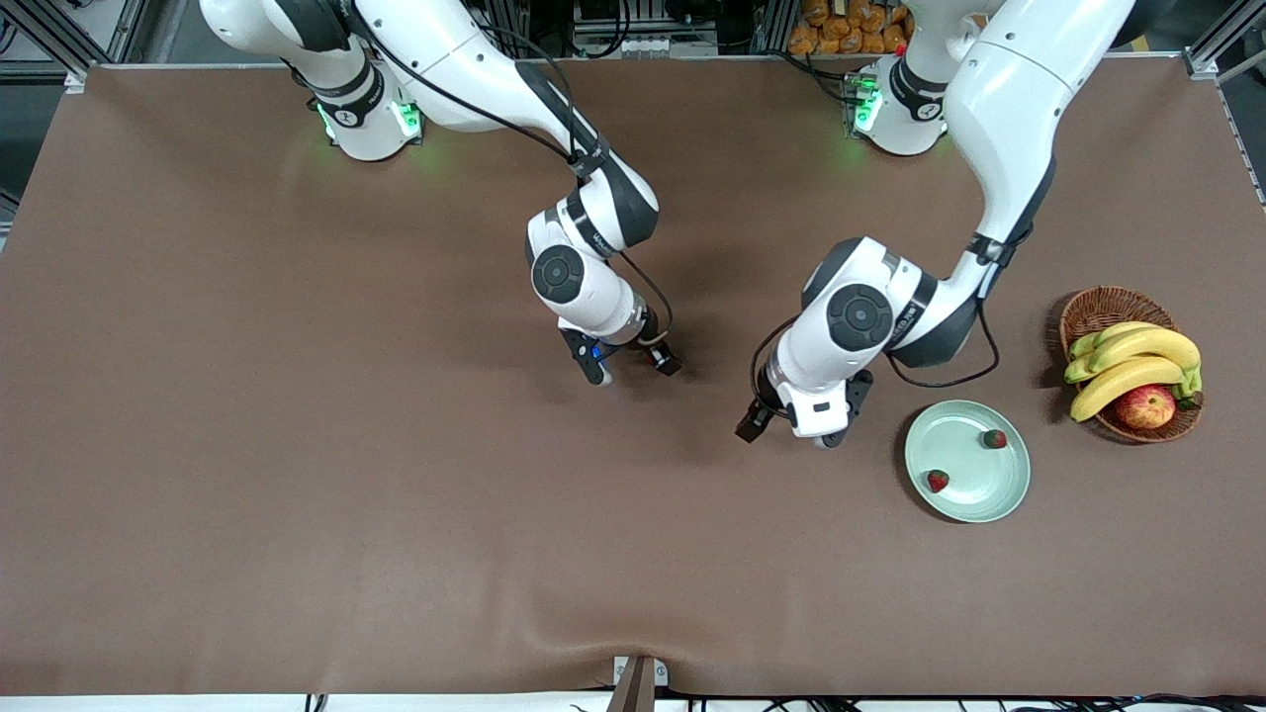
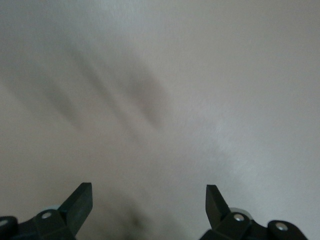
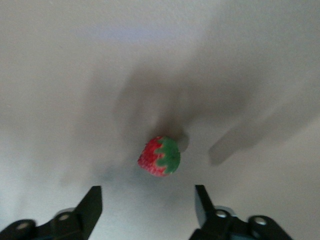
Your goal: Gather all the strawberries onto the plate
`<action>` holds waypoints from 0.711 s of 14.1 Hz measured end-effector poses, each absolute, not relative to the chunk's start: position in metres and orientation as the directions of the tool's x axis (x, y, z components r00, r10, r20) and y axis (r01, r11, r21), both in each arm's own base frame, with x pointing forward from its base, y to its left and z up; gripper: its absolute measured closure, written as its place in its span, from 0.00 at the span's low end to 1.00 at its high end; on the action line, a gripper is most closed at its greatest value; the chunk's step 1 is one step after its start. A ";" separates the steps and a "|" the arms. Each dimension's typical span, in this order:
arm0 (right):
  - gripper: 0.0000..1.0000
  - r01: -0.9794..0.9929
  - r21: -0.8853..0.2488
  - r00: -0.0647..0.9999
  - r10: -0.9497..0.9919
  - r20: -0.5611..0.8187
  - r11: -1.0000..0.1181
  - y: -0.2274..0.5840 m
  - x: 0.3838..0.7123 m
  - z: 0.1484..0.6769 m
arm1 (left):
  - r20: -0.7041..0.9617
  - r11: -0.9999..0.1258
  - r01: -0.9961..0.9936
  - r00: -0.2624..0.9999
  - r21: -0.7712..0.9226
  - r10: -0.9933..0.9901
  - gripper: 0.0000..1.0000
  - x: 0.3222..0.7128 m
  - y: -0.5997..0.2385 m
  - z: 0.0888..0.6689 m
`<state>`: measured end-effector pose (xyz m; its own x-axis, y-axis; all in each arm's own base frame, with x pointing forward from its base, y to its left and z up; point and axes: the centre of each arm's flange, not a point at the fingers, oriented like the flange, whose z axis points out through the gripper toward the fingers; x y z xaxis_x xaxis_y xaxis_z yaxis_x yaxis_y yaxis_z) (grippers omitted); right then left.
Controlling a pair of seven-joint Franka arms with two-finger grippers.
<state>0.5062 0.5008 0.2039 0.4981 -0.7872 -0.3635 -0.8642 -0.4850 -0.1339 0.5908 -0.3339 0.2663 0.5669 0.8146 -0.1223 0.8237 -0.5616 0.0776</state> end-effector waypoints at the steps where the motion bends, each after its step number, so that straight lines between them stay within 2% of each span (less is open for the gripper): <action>1: 0.02 -0.867 -0.121 0.492 -0.791 -0.363 -0.483 0.494 0.514 0.210 | -0.123 -0.576 0.814 0.580 0.073 0.805 0.00 0.584 -0.343 0.264; 3: 0.00 -0.870 -0.093 0.483 -0.800 -0.356 -0.483 0.467 0.537 0.232 | -0.124 -0.602 0.796 0.605 0.064 0.787 0.00 0.570 -0.361 0.260; 7: 0.00 -0.816 -0.058 0.558 -0.757 -0.341 -0.575 0.393 0.579 0.279 | -0.127 -0.621 0.782 0.622 0.052 0.773 0.00 0.558 -0.375 0.253; 10: 0.00 -0.783 -0.042 0.593 -0.724 -0.353 -0.621 0.329 0.607 0.293 | -0.131 -0.654 0.756 0.653 0.040 0.746 0.00 0.543 -0.397 0.244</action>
